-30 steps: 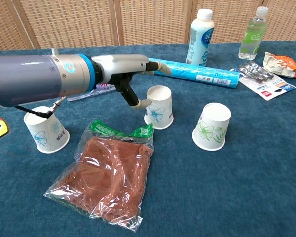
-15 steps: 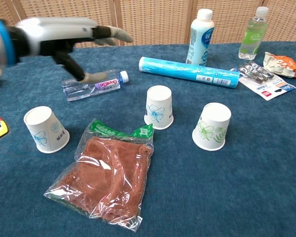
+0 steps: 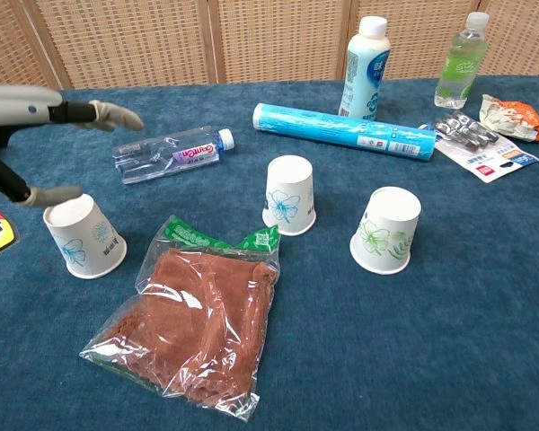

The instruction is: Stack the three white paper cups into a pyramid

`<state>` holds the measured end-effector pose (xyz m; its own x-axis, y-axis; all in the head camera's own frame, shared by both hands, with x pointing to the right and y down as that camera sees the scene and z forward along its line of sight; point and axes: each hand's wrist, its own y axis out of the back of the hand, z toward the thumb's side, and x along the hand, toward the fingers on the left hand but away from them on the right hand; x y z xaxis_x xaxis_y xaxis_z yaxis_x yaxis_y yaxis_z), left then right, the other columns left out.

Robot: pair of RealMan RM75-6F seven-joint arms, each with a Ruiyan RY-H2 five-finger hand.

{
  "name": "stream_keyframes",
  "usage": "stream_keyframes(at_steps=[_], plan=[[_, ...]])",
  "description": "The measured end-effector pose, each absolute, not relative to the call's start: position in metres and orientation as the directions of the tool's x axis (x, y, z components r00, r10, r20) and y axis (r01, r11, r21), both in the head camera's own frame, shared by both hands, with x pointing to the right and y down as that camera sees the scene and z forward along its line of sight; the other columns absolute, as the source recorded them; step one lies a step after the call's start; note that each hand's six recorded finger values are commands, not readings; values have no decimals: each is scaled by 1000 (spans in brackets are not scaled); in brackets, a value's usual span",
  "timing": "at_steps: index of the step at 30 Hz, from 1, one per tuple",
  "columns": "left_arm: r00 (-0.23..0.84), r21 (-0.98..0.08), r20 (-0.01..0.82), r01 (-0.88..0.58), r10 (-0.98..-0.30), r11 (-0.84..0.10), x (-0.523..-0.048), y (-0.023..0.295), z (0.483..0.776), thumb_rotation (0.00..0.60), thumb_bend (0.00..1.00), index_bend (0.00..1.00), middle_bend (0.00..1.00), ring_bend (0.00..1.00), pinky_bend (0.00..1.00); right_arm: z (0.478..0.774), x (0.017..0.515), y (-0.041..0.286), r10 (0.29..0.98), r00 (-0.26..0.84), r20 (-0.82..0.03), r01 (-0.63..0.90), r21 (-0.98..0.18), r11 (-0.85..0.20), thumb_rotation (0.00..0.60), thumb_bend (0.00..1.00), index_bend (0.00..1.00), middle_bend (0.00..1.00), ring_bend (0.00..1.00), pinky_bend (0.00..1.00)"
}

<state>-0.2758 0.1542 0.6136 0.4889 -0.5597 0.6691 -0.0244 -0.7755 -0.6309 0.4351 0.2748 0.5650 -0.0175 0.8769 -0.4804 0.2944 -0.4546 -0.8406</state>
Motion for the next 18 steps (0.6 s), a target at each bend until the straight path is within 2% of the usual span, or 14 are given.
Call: stream_keyframes(at_steps=[8, 18], plan=[[446, -566, 746, 33, -495, -824, -286, 169, 636, 600, 495, 0, 0, 0, 0, 560, 439, 277, 879, -36, -476, 290, -846, -447, 600, 415, 0, 82, 0, 182], [415, -526, 782, 37, -465, -850, -294, 176, 652, 600, 496, 0, 0, 0, 0, 559, 439, 279, 878, -40, -477, 290, -846, -447, 600, 417, 0, 82, 0, 192]])
